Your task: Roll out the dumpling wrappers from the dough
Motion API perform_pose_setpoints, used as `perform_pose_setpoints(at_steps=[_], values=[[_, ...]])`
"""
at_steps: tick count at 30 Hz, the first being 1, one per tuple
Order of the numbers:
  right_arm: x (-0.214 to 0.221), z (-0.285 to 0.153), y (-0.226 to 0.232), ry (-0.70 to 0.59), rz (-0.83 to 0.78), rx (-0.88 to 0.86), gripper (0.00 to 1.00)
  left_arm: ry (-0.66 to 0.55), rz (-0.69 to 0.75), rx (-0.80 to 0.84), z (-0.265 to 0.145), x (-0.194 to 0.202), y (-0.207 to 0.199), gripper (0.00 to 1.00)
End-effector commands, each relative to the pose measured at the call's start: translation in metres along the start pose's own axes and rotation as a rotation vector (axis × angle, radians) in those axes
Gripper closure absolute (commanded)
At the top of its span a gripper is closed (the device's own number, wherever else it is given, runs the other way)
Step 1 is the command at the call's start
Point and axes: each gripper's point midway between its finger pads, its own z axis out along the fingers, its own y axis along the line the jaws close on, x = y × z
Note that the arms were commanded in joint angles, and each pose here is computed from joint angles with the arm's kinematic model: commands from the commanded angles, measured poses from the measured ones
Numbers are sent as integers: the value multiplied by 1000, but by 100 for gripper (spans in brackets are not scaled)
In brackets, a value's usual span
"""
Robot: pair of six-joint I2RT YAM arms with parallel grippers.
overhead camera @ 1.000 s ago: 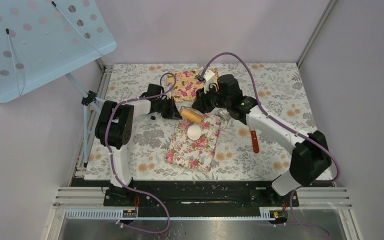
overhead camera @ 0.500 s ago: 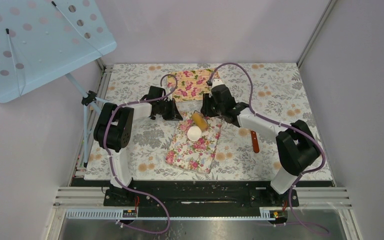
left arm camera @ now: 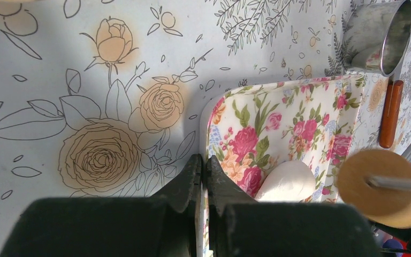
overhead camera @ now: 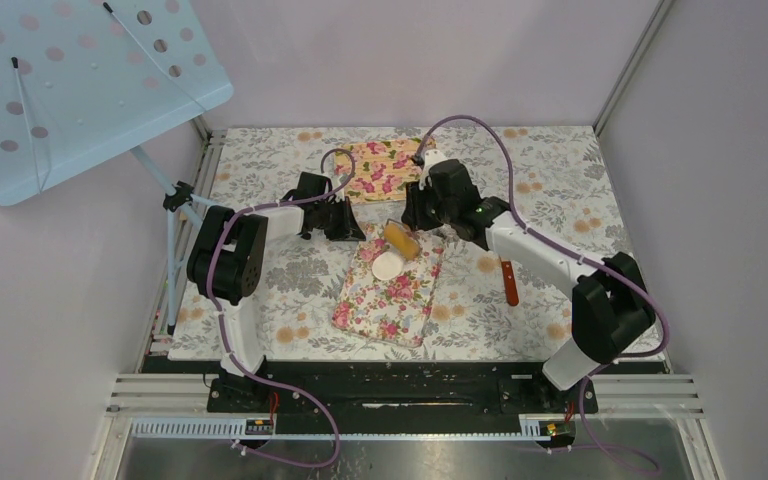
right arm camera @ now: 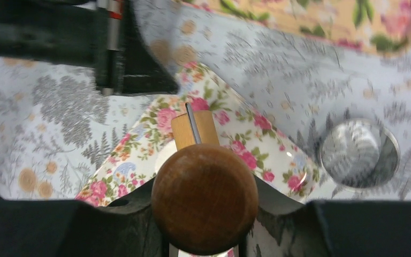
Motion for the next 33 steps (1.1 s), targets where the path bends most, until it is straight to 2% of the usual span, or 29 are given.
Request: perform_pose_setpoints(at_steps=[1, 4, 8, 13, 24, 33], values=[[-69, -43, 46, -190, -305, -220, 100, 29, -31, -94, 1, 14, 23, 100], [-53, -40, 60, -163, -429, -341, 100, 31, -30, -92, 1, 14, 22, 100], [-17, -20, 62, -108, -492, -433, 100, 30, -28, -90, 1, 14, 22, 100], [4, -4, 62, -111, -570, -492, 100, 34, -28, -87, 2, 14, 22, 100], [37, 25, 34, -23, -592, -406, 100, 38, -30, -84, 2, 15, 22, 100], [89, 45, 7, 181, -555, -355, 100, 38, -29, -81, 2, 15, 21, 100]])
